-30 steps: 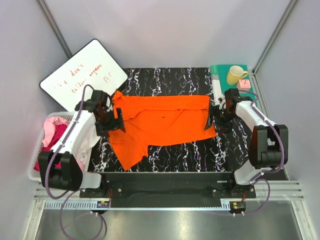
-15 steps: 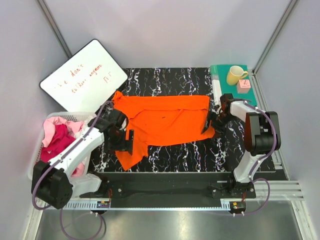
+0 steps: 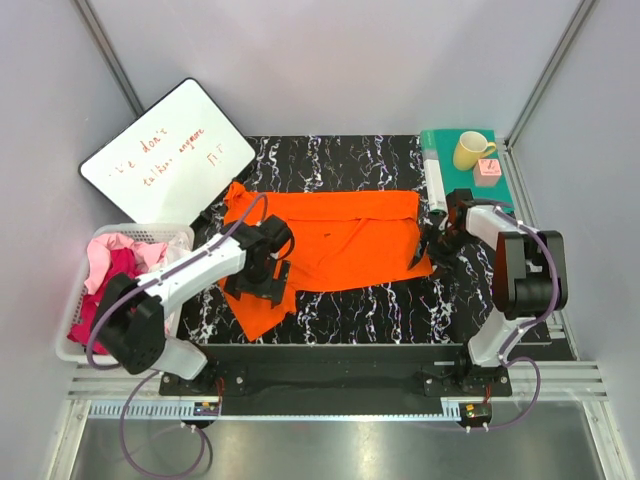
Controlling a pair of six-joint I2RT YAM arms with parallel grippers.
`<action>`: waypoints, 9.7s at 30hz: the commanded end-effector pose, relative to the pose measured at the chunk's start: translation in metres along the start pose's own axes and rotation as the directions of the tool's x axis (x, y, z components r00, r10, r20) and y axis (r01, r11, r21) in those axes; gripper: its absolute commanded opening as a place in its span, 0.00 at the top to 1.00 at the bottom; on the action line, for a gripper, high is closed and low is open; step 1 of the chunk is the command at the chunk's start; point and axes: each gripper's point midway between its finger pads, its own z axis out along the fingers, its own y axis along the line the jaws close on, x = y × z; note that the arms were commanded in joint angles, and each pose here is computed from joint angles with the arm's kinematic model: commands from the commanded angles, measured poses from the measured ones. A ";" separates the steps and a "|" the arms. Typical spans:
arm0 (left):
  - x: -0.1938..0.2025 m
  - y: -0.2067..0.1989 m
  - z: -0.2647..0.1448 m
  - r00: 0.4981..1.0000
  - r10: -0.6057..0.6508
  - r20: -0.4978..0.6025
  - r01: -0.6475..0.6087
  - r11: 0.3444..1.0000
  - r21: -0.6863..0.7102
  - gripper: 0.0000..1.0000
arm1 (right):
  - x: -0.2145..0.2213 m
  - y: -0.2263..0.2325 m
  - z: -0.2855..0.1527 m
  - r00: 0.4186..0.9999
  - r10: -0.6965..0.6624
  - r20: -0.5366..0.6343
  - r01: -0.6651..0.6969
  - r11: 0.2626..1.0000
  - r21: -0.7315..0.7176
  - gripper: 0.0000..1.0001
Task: Fold and stack the t-shirts
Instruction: Fold the tshirt
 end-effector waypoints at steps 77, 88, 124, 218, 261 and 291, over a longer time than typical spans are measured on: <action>-0.004 -0.051 0.063 0.929 0.347 -0.124 -0.359 0.930 -0.085 1.00 | -0.044 0.010 0.001 0.996 0.069 0.057 -0.058 0.984 -0.171 1.00; -0.032 0.007 -0.003 0.952 0.300 -0.061 -0.301 0.885 -0.355 1.00 | -0.048 0.026 -0.038 0.991 -0.018 0.132 0.044 0.979 -0.200 1.00; -0.194 0.117 -0.015 0.999 0.022 0.042 0.015 0.694 -0.720 1.00 | -0.159 0.053 0.013 0.995 -0.023 0.100 0.047 0.967 -0.249 0.35; -0.210 0.155 0.033 0.944 -0.300 0.141 0.331 0.878 -0.347 1.00 | -0.114 0.067 0.047 0.997 -0.055 -0.049 0.039 0.958 -0.282 1.00; -0.258 0.128 -0.032 0.905 -0.295 0.306 0.351 0.925 -0.146 0.01 | -0.074 0.046 0.002 0.999 -0.052 -0.009 0.050 0.985 -0.166 1.00; -0.140 0.001 -0.023 0.833 -0.552 -0.026 0.514 0.756 0.404 0.03 | -0.188 0.142 -0.031 0.902 -0.321 0.287 0.390 0.892 -0.229 0.26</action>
